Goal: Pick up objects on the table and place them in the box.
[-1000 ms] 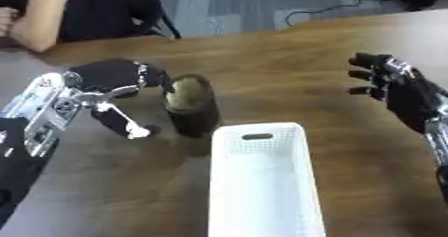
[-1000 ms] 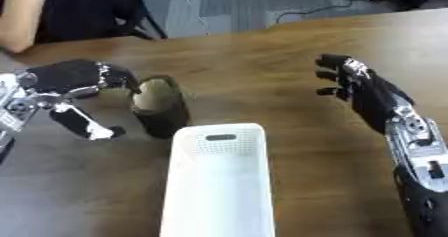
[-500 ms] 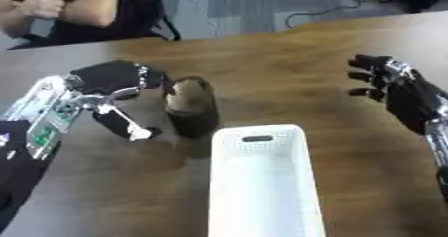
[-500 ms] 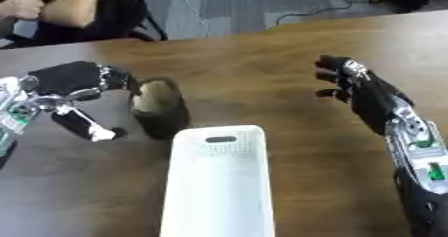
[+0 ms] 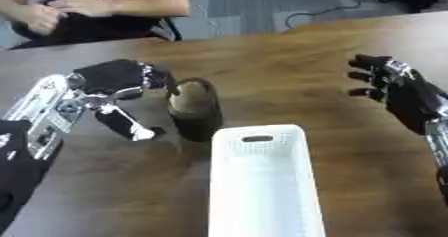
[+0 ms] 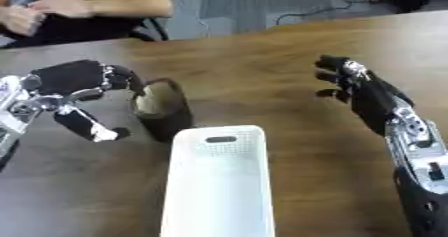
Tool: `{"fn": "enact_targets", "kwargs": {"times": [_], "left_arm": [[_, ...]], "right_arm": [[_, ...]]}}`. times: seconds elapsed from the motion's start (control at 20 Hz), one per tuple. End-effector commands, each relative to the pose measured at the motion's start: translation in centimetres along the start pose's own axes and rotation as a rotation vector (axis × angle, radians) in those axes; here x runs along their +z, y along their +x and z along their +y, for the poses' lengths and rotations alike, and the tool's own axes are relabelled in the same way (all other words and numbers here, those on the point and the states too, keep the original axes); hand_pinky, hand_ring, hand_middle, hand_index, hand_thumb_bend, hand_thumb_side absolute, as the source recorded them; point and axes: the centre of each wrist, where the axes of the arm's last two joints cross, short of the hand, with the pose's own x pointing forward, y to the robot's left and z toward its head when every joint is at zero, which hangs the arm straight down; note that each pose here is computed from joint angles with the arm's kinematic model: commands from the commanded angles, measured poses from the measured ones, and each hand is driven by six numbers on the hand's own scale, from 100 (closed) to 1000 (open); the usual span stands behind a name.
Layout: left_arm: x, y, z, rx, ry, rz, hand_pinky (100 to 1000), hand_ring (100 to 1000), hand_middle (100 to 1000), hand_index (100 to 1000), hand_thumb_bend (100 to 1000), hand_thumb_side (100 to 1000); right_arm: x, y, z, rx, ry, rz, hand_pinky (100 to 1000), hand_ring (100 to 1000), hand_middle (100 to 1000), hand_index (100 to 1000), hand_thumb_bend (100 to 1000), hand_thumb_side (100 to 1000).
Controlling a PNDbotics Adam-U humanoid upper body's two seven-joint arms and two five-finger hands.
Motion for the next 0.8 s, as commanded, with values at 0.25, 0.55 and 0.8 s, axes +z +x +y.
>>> {"fn": "enact_targets", "kwargs": {"times": [0.25,0.55,0.8], "left_arm": [[0.3,-0.14,1.85,-0.03,0.026,-0.002,100,100,727,811,338,388],[0.27,-0.05,1.8,-0.026,0.026,-0.008,100,100,723,807,335,386],[-0.08,0.07,1.79,-0.022,0.026,-0.021,100,100,721,804,332,379]], "right_arm": [[-0.1,1.0,-0.34,0.021,-0.004,-0.026,834,978,983,1000,100,1000],[-0.17,1.05,-0.3,0.02,-0.004,-0.029,834,978,983,1000,100,1000],[-0.22,1.07,-0.29,0.02,-0.002,-0.03,835,978,983,1000,100,1000]]}}
